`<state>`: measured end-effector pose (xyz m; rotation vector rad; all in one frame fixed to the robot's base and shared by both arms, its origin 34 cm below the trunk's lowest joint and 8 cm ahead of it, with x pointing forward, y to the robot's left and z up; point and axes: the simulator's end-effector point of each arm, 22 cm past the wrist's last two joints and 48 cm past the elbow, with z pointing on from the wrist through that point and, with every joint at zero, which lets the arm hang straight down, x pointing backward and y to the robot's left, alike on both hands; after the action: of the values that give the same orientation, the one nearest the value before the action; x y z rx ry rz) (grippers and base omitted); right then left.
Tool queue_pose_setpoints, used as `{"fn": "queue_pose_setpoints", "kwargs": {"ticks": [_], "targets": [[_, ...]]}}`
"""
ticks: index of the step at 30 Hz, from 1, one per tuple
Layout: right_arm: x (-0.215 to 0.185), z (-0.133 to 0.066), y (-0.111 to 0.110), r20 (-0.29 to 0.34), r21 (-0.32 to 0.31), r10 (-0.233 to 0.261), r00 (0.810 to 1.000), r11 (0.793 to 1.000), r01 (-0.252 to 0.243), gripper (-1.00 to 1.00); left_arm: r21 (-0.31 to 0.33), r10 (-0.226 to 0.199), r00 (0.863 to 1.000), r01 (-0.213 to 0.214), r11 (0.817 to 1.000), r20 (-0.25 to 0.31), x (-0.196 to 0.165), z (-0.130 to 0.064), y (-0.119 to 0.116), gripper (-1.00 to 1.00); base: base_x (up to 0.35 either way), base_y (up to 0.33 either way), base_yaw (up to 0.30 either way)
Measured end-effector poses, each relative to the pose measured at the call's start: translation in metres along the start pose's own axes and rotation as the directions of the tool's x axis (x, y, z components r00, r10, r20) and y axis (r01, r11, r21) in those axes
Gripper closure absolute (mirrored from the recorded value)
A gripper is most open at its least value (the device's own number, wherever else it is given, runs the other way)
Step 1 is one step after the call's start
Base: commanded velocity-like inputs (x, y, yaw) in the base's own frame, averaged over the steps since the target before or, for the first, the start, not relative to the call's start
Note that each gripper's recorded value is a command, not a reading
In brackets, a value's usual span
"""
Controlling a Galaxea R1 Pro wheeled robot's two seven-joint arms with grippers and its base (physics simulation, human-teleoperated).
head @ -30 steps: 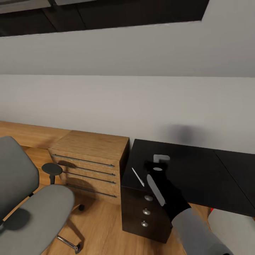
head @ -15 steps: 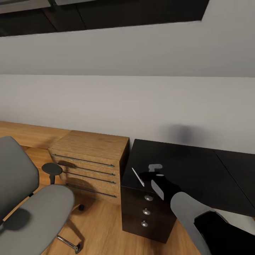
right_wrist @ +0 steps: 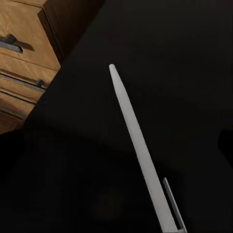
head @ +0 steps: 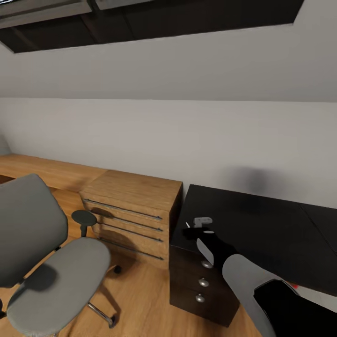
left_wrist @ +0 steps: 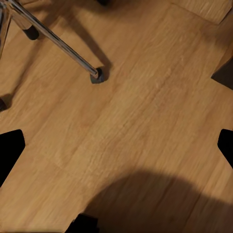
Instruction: In the bedroom, organize the workspace by keeping the computer under the desk, ensuring the monitor is on the desk, placing the keyboard on the desk next to the monitor, placing the mouse on the desk next to the keyboard, moving the folder from the swivel chair onto the desk next to the mouse, stacking the notebook on top of the folder with the pen on top of the notebook, and positioning the swivel chair next to the desk.
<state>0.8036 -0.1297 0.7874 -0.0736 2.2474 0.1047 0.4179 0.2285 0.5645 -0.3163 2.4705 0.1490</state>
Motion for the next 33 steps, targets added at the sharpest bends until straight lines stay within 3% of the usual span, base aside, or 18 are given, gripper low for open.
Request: {"fn": "queue_pose_setpoints", "kwargs": {"ticks": [18,21,27,33], "targets": [[0.026,0.016,-0.015,-0.02,0.031,-0.003,1.0,1.0,0.004,-1.0,0.001,-0.007,1.0,0.007,1.0,0.005,0.011,0.019,-0.002,-1.0,0.0,0.0,0.012],[0.04,0.017,-0.024,-0.052,0.067,-0.006,0.999,0.998,0.01,-1.0,0.001,-0.007,1.0,0.007,1.0,0.005,0.012,0.02,-0.002,-1.0,0.0,0.0,0.0],[0.056,0.016,-0.028,-0.116,0.075,-0.012,0.993,0.997,0.021,-1.0,0.002,-0.008,1.0,0.008,1.0,0.005,0.012,0.02,-0.002,-1.0,0.0,0.0,0.0],[0.059,0.016,-0.031,-0.13,0.079,-0.014,0.991,0.997,0.024,-1.0,0.002,-0.008,1.0,0.008,1.0,0.005,0.012,0.02,-0.002,-1.0,0.0,0.0,0.0]]}}
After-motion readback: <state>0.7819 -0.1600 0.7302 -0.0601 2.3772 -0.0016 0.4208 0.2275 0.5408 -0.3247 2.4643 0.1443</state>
